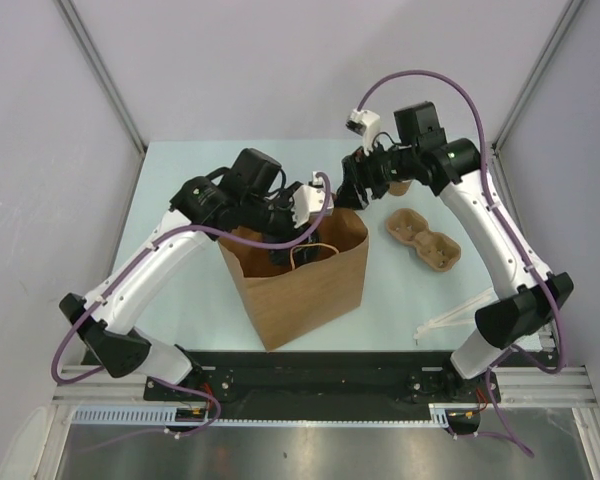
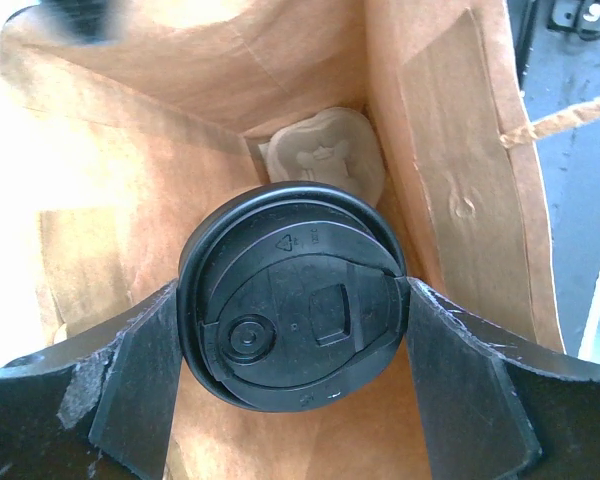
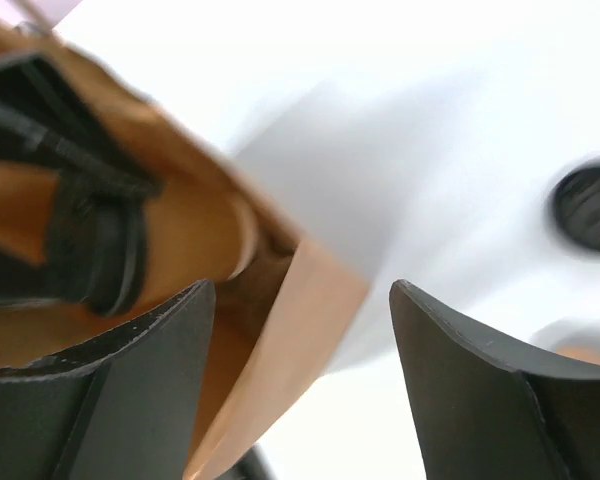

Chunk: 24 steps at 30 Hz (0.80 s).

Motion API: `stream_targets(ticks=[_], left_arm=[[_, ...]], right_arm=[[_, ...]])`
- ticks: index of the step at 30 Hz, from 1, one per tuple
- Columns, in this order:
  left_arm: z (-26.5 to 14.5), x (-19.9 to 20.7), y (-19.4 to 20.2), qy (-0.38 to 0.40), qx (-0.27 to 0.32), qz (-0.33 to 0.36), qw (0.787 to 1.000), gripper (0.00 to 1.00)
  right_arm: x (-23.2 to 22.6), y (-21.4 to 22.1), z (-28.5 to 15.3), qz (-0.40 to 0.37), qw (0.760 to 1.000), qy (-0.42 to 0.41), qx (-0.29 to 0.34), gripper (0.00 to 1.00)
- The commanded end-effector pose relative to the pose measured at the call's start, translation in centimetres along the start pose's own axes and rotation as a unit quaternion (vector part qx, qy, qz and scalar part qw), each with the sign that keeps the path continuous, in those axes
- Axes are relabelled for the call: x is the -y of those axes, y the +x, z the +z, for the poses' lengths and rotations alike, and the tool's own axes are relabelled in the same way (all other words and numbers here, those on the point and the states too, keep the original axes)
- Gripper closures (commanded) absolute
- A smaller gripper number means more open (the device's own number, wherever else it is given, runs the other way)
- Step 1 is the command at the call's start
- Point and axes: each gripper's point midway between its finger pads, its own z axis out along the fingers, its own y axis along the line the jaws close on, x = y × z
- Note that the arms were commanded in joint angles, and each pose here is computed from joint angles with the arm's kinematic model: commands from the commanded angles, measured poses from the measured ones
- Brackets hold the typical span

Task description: Pack the takeout coffee

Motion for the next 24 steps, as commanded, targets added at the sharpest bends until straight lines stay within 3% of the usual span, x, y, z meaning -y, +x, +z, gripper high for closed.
stream_targets(ticks=[1, 10, 13, 16, 17, 20, 24], left_arm=[[-1.5, 1.5, -1.2, 0.020, 0.029, 0.040, 0.999, 0.71], [-1.3, 1.8, -0.2, 0.021, 0.018, 0.057, 0.998, 0.70], [-1.3, 1.6, 0.2, 0.014, 0.012, 0.059, 0.998, 0.70], [-1.5, 1.3, 0.8, -0.005, 0.009, 0.062, 0.998, 0.71], [-1.6, 1.1, 0.9, -0.013, 0.010, 0.063, 0.998, 0.71], [-1.7, 0.7, 1.5, -0.036, 0.013, 0.063, 0.997, 0.71], [-1.3, 0.1, 2.5, -0.053, 0.013, 0.054, 0.997, 0.71]], right_arm=[[0.7, -3.3, 1.3, -0.124, 0.992, 0.002, 0.027, 0.24], [-2.4, -3.2, 6.3, -0.246, 0.967, -0.070, 0.006, 0.29], [-2.7, -2.2, 7.6, -0.260, 0.963, -0.074, -0.018, 0.43], [-1.7, -2.2, 8.0, -0.247, 0.967, -0.055, -0.025, 0.80], [-1.5, -2.9, 7.8, -0.240, 0.970, -0.046, -0.018, 0.87], [-0.6, -4.3, 7.1, -0.207, 0.978, -0.027, -0.001, 1.00], [-1.0, -6.2, 5.9, -0.190, 0.981, -0.022, 0.030, 1.00]])
